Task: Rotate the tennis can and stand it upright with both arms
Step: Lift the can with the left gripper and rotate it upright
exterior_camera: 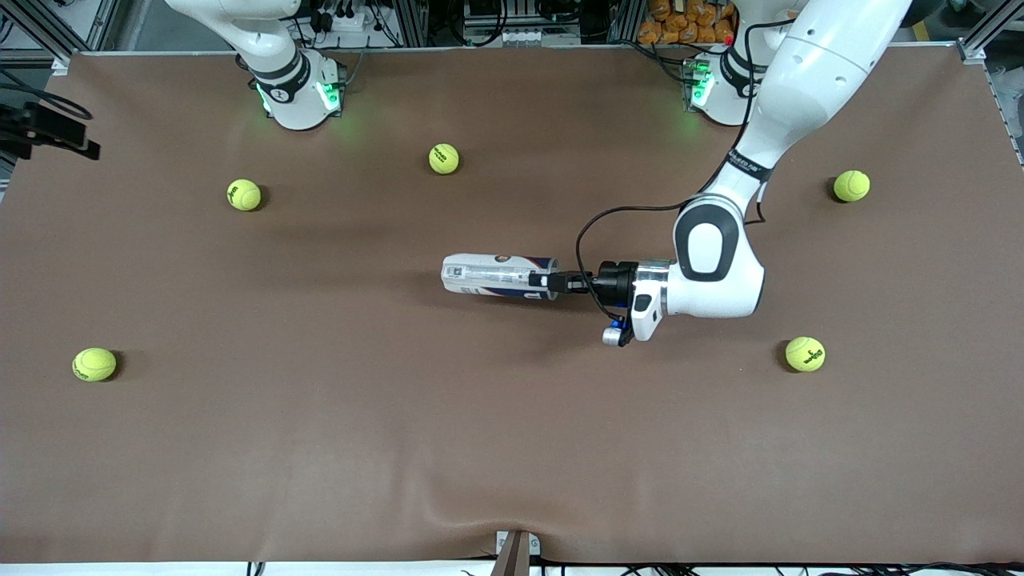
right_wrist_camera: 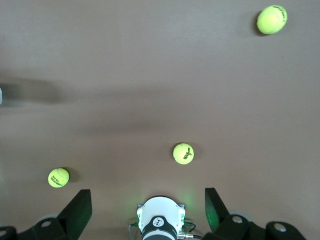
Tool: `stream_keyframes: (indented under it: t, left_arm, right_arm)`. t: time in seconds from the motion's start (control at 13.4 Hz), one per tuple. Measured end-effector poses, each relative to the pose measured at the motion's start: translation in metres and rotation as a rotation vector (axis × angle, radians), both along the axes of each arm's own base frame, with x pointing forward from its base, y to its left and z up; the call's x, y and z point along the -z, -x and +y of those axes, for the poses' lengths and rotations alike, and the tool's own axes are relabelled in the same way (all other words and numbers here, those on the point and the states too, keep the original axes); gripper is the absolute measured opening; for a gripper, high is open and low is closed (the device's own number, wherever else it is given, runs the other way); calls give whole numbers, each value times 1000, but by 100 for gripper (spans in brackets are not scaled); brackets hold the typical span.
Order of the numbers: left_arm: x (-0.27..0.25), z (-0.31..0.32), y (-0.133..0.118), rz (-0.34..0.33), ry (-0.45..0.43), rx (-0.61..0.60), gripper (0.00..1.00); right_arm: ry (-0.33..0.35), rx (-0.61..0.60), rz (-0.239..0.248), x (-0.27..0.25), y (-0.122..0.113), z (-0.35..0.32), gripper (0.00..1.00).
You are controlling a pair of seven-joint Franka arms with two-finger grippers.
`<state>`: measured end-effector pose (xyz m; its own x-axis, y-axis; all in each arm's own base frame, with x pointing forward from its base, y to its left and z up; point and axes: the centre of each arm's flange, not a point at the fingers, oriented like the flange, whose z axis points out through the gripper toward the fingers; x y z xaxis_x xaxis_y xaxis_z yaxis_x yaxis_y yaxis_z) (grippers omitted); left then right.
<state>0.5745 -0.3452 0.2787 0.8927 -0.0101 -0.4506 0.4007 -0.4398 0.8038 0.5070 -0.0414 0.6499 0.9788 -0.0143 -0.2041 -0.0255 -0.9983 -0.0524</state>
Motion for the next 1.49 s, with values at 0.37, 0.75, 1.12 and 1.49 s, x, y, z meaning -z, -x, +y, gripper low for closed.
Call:
stream_keyframes:
  t: [0.37, 0.75, 1.12, 1.49]
  left_arm:
    - [-40, -25, -5, -2, -199, 29, 4]
    - [-88, -69, 5, -17, -490, 22, 4]
    - [-119, -129, 41, -81, -703, -22, 4]
    - [-128, -168, 85, -127, -951, -39, 4]
  right_arm:
    - [-16, -24, -36, -10, -3, 15, 100]
    - [74, -10, -69, 18, -33, -9, 100]
    - [100, -10, -143, 18, -43, -19, 100]
    - [92, -12, -168, 25, -50, -17, 100]
